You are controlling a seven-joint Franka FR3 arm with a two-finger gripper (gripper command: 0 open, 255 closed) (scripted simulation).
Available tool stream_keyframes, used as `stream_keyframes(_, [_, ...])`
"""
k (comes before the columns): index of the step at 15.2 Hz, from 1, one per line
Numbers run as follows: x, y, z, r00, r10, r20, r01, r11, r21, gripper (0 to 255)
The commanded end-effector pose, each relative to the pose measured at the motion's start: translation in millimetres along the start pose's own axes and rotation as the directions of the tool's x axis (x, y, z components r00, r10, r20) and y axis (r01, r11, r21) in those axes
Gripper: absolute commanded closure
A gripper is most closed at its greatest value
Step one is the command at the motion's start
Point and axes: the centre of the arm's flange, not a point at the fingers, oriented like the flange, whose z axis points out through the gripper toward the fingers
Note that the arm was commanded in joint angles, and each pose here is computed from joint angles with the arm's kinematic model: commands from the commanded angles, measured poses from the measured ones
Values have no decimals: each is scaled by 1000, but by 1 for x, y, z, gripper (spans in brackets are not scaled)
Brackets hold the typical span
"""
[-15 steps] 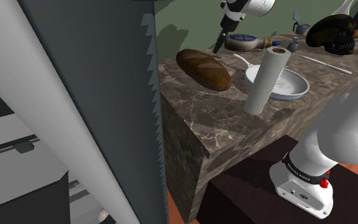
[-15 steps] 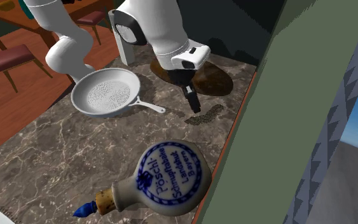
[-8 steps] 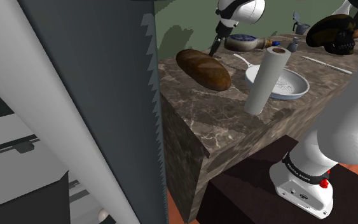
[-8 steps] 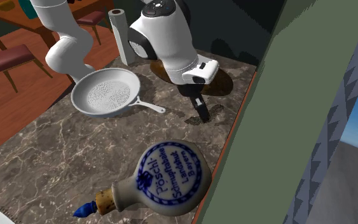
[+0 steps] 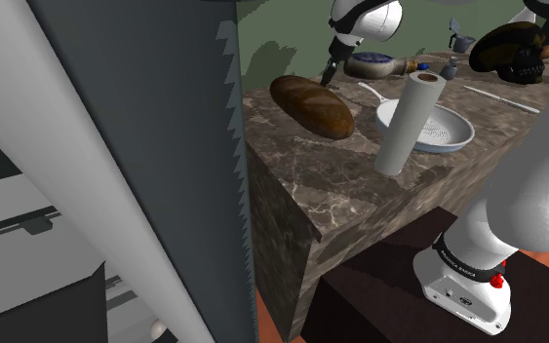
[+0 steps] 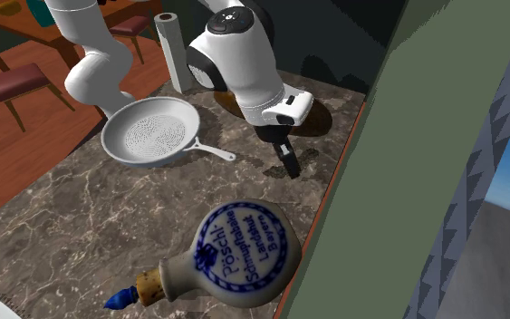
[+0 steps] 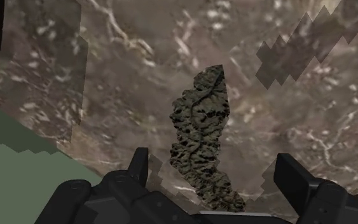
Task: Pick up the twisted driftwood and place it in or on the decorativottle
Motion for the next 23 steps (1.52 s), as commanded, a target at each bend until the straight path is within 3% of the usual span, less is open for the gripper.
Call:
stream_keyframes(1, [0,0,0,1000,0,0,0,1000,0,0])
stream_keyframes(2, [0,0,0,1000,0,0,0,1000,0,0])
stream_keyframes(3, [0,0,0,1000,0,0,0,1000,0,255])
stream_keyframes(16, [4,2,-11,1000,-1,-1,1,1000,0,255])
stream_keyframes(17, [4,2,-11,1000,-1,-1,1,1000,0,0])
stream_keyframes(19, [-1,8,-27,992,87,90,-86,996,-9,0])
stream_keyframes(21, [-6,13,-43,968,173,181,-171,985,-25,0])
stream_keyframes(23, [-7,13,-38,968,174,182,-172,985,-26,0])
